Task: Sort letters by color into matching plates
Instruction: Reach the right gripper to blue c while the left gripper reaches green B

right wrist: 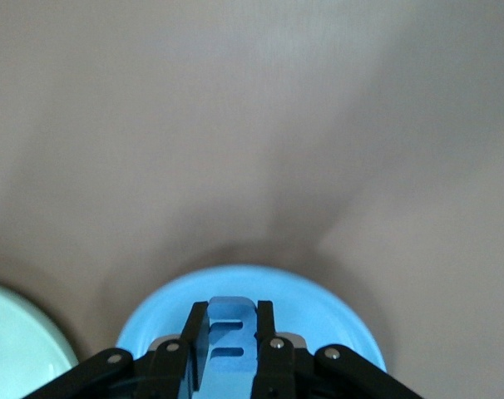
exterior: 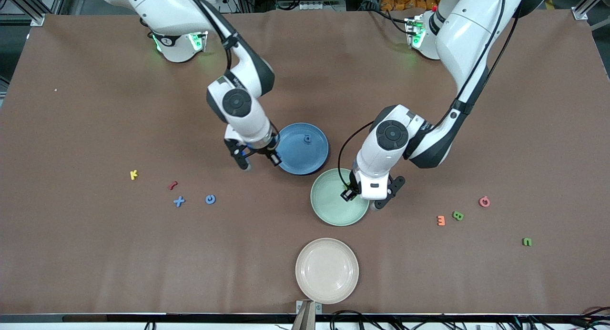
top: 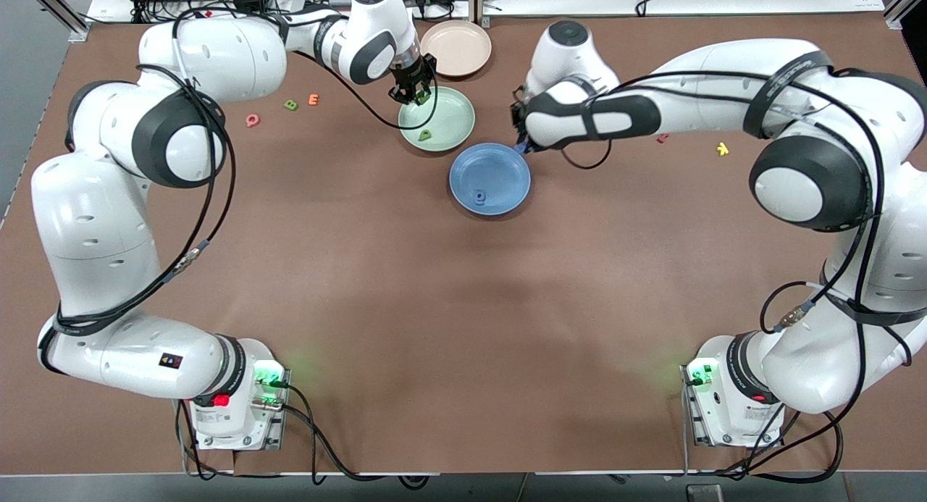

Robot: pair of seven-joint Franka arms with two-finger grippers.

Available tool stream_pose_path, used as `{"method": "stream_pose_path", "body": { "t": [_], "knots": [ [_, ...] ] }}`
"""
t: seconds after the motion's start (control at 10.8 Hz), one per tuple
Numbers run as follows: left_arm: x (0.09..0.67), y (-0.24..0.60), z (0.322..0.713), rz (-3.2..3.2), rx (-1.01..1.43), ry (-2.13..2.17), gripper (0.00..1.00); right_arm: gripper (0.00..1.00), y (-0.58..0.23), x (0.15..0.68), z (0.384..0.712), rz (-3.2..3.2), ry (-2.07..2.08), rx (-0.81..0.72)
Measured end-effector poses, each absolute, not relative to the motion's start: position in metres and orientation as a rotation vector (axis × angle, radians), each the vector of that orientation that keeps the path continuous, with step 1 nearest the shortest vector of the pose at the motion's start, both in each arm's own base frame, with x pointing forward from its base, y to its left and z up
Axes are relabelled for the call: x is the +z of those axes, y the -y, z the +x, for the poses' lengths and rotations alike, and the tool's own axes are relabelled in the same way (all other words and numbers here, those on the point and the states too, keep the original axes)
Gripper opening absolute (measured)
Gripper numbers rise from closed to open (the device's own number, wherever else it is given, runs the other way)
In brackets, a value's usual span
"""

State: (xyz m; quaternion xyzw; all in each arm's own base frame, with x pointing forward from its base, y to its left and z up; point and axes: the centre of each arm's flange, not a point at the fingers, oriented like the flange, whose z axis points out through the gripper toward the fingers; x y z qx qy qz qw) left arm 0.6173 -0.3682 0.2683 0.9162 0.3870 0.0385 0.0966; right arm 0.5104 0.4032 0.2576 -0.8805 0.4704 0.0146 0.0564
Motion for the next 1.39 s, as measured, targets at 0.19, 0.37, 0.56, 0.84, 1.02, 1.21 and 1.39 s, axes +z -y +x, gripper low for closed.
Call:
{"method": "stream_pose_path", "body": {
  "t": [0.19,0.37,0.56,0.84,1.02,1.21,1.39],
  "knots": [
    [0.263,0.353,0.627,2.722,0.143,-1.172,0.65,0.27,-0.436,0.254,0.483,-2.678,-1.425,0.062],
    [0.256,0.331,0.636,2.762,0.165,-1.179,0.89,0.3,-0.457,0.246,0.467,-2.677,-1.427,0.083],
    [0.249,0.291,0.648,2.895,0.112,-1.111,1.0,0.42,-0.459,0.244,0.466,-2.675,-1.432,0.088],
    [0.243,0.193,0.675,3.025,0.031,-0.966,1.0,0.81,-0.455,0.249,0.476,-2.657,-1.44,0.077],
    [0.239,0.135,0.688,3.045,0.01,-0.933,1.0,1.0,-0.445,0.257,0.491,-2.673,-1.382,0.052],
    [0.237,0.079,0.696,3.009,-0.002,-1.038,1.0,1.0,-0.404,0.266,0.528,-2.689,-1.321,0.014],
    [0.235,0.034,0.699,2.885,-0.048,-1.251,1.0,0.98,-0.346,0.267,0.567,-2.769,-1.157,-0.022]
  ]
}}
